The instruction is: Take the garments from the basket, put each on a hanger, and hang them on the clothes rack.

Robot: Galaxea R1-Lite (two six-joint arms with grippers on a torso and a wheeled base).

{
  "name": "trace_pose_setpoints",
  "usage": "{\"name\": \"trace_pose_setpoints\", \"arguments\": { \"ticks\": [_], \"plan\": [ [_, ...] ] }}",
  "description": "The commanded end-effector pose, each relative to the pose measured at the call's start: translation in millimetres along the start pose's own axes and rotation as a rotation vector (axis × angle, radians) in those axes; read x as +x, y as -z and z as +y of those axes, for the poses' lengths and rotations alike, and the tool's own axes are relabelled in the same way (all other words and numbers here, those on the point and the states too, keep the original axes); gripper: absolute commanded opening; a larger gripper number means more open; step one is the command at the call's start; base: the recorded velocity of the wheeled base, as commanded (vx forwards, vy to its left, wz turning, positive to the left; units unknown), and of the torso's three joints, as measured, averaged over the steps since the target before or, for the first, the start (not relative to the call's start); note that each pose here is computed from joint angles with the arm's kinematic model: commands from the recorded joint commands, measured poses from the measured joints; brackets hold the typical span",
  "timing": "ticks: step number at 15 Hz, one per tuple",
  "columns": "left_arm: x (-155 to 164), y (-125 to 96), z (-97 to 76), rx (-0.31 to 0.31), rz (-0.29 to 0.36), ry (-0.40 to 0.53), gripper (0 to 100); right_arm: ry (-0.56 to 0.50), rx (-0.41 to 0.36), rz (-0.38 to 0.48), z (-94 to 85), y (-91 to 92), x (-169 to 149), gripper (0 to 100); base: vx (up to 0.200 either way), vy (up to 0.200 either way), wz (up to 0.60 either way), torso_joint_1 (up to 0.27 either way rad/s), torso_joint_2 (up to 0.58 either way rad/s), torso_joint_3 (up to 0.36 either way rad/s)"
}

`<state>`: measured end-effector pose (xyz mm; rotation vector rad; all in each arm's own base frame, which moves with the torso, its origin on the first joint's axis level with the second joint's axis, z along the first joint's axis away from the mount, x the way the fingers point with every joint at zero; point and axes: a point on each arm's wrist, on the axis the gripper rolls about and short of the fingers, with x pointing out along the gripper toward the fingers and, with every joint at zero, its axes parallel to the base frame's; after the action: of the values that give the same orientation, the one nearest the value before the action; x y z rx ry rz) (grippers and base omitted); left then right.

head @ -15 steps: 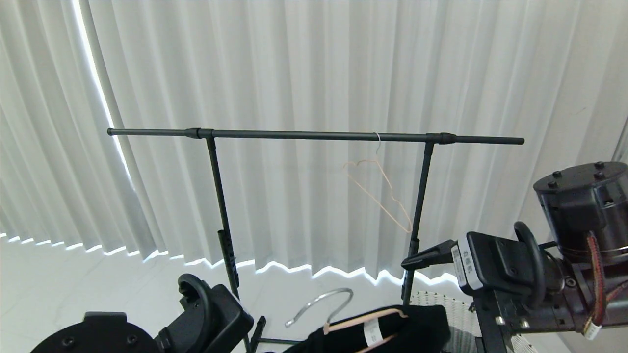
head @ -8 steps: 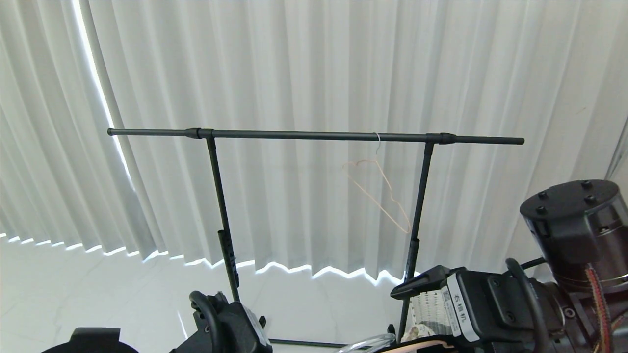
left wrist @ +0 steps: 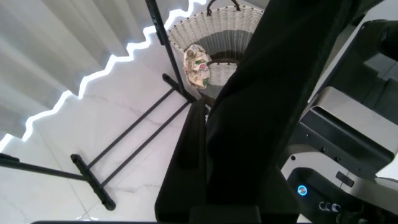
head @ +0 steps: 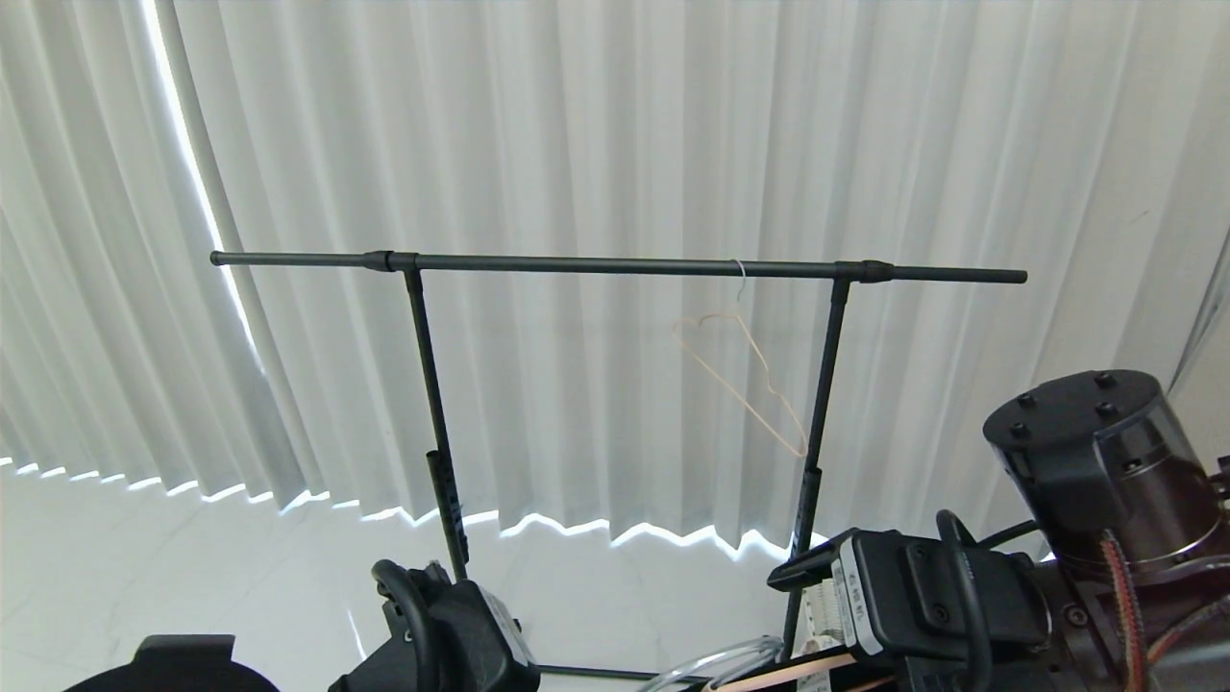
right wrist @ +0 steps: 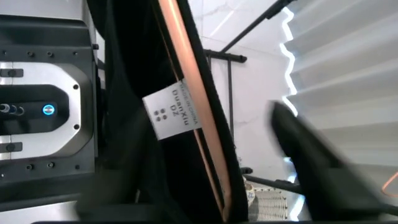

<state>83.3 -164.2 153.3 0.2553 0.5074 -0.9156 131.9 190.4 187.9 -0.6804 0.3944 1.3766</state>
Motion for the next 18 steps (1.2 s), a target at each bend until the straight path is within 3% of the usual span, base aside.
{"name": "trace_pose_setpoints", "arguments": {
  "ticks": [1, 11, 12, 16, 18],
  "plan": [
    [0, 0, 0.0, 0.0, 0.0, -0.001, 0, -0.004, 0.002, 0.009, -0.2, 0.8, 3, 0, 0.0, 0.0, 0.0, 0.0, 0.0, 0.0],
    [4, 2, -0.2, 0.003, 0.018, -0.01, 0, 0.029, -0.008, 0.001, -1.9, -0.5, 2, 0, 0.0, 0.0, 0.0, 0.0, 0.0, 0.0],
    [5, 3, 0.2, 0.001, 0.021, -0.022, 100, 0.044, -0.014, -0.013, -1.5, 0.2, 1, 0, 0.0, 0.0, 0.0, 0.0, 0.0, 0.0],
    [3, 15, 6.1, -0.01, 0.024, -0.102, 100, 0.162, -0.074, -0.06, -1.9, 10.2, -14, 0, 0.0, 0.0, 0.0, 0.0, 0.0, 0.0],
    [3, 24, 18.4, -0.045, 0.008, -0.199, 100, 0.209, -0.073, -0.061, 3.5, 25.8, -30, 0, 0.0, 0.0, 0.0, 0.0, 0.0, 0.0]
  ]
}}
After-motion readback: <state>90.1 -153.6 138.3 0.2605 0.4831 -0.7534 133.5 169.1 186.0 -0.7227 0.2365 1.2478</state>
